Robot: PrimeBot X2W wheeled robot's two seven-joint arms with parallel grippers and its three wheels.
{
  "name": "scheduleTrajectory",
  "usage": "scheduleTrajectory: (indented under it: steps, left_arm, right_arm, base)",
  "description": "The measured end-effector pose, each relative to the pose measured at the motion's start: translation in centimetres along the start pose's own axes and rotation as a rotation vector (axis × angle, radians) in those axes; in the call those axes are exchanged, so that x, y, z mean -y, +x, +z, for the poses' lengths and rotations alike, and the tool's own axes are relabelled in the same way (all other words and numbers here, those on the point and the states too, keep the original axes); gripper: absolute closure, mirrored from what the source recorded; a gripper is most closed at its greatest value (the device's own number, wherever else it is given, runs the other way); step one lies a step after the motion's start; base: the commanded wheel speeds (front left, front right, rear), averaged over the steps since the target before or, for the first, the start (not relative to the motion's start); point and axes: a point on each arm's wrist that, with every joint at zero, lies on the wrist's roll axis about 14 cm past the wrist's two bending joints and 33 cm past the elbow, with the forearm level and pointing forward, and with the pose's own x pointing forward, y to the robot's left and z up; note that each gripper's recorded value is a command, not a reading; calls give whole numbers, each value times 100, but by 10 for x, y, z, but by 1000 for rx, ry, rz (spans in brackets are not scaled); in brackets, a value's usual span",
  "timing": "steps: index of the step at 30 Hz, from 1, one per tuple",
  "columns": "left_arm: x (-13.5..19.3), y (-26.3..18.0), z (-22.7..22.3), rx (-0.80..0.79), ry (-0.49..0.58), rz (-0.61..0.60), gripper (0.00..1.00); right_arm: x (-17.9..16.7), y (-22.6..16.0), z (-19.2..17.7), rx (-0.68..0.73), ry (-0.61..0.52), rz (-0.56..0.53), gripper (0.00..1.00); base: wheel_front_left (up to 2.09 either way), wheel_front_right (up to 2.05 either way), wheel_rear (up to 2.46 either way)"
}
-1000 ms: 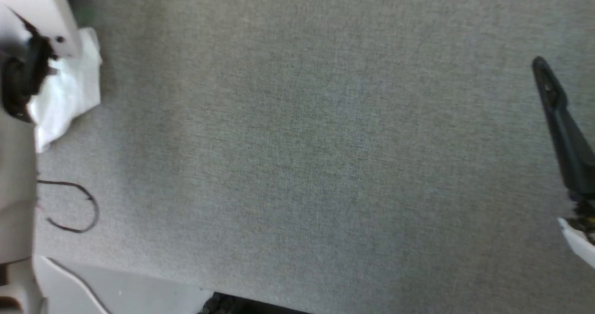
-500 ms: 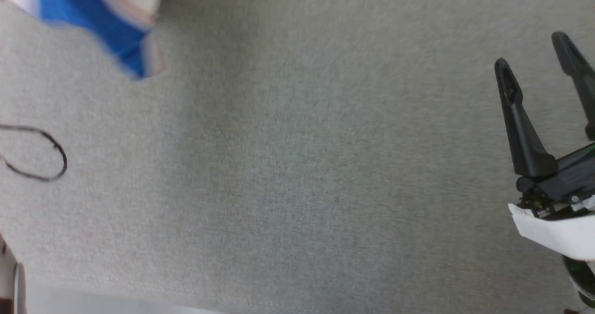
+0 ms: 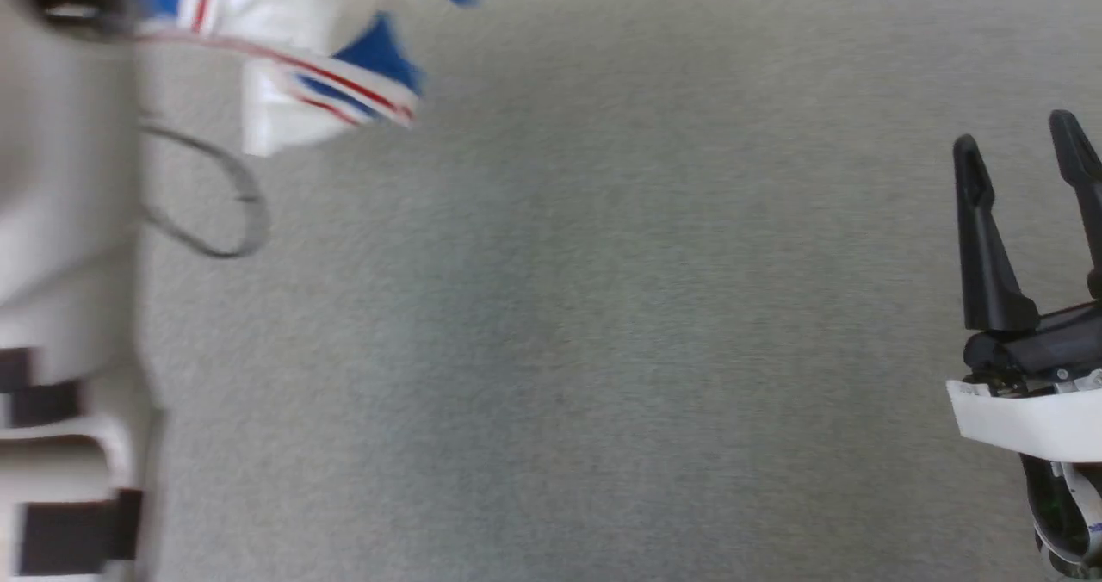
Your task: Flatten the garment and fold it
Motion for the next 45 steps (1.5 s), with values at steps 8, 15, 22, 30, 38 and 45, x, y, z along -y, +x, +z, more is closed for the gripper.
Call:
scheduleTrajectory:
  steps: [8,15,22,30,38,45]
  left_arm:
    - [138,7,24,56,-55,-339,100]
    - [221,-7,-29,-43,-88,-511,100]
    - [262,-30,-144,-289,-84,-544,100]
    - [261,-96,-310,-732,-96,-469,100]
    - [258,-77,-291,-545,-250,-384,0]
    - [223,-56,-172,-54,-446,-250,0]
  right_arm:
    - [43,-34,33,33,-88,-160,0]
    - [63,-60,45,29,-126,-242,0]
    - [66,-67,46,19,-129,-260,0]
    - [60,-65,31,-25,-100,-241,0]
    - [62,-63,21,-58,-100,-230,0]
    - [53,-67,17,-73,-80,-212,0]
  base:
    - [0,0,0]
    - [0,0,0]
    - [0,0,0]
    - [0,0,0]
    - [0,0,0]
    - [0,0,0]
